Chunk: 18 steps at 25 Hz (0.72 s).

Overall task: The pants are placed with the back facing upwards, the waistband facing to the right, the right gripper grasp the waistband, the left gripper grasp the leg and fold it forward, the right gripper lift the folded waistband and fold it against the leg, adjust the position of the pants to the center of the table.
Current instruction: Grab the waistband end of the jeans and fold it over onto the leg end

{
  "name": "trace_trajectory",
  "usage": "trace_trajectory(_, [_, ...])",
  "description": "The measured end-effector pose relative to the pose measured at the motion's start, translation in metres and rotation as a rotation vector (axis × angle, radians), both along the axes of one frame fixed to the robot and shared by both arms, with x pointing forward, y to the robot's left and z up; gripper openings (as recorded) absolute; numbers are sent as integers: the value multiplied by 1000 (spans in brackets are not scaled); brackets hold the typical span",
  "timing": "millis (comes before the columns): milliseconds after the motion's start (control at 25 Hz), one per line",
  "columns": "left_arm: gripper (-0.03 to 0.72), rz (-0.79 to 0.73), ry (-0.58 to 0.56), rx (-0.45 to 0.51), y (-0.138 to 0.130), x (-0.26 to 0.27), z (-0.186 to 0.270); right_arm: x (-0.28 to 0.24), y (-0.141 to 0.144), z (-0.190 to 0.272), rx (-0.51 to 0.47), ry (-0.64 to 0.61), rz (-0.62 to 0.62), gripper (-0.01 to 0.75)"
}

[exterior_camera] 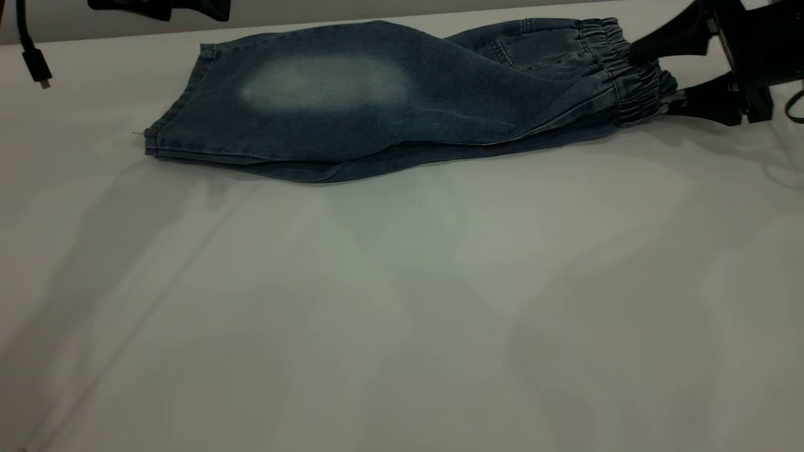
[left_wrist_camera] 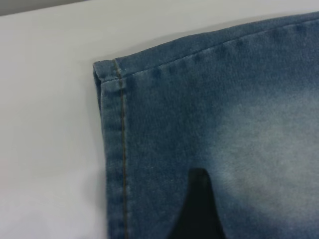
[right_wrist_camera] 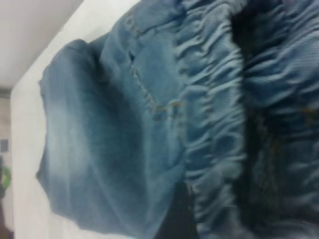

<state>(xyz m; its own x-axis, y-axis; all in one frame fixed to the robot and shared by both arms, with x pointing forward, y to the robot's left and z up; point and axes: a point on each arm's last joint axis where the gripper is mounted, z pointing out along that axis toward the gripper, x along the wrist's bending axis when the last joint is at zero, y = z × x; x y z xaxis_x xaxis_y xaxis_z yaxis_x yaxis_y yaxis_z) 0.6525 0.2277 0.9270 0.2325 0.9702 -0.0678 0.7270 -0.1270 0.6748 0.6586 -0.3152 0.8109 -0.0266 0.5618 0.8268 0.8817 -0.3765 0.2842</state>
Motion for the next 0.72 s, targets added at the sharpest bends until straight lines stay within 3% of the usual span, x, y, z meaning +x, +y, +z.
trace_trajectory(200, [536, -9, 14, -5, -1, -1, 0, 2, 15, -1, -22, 1, 38, 566])
trace_trajectory(320, [536, -15, 25, -9, -1, -2, -1, 2, 17, -3, -50, 9, 34, 511])
trace_trajectory(400, [536, -15, 26, -10, -2, -2, -1, 2, 16, -4, -70, 17, 36, 437])
trace_trajectory(640, [536, -15, 24, -8, -1, -2, -1, 0, 16, -6, -95, 14, 64, 107])
trace_trajectory(720, [536, -18, 30, -11, -2, -2, -1, 0, 16, -5, -88, 12, 69, 42])
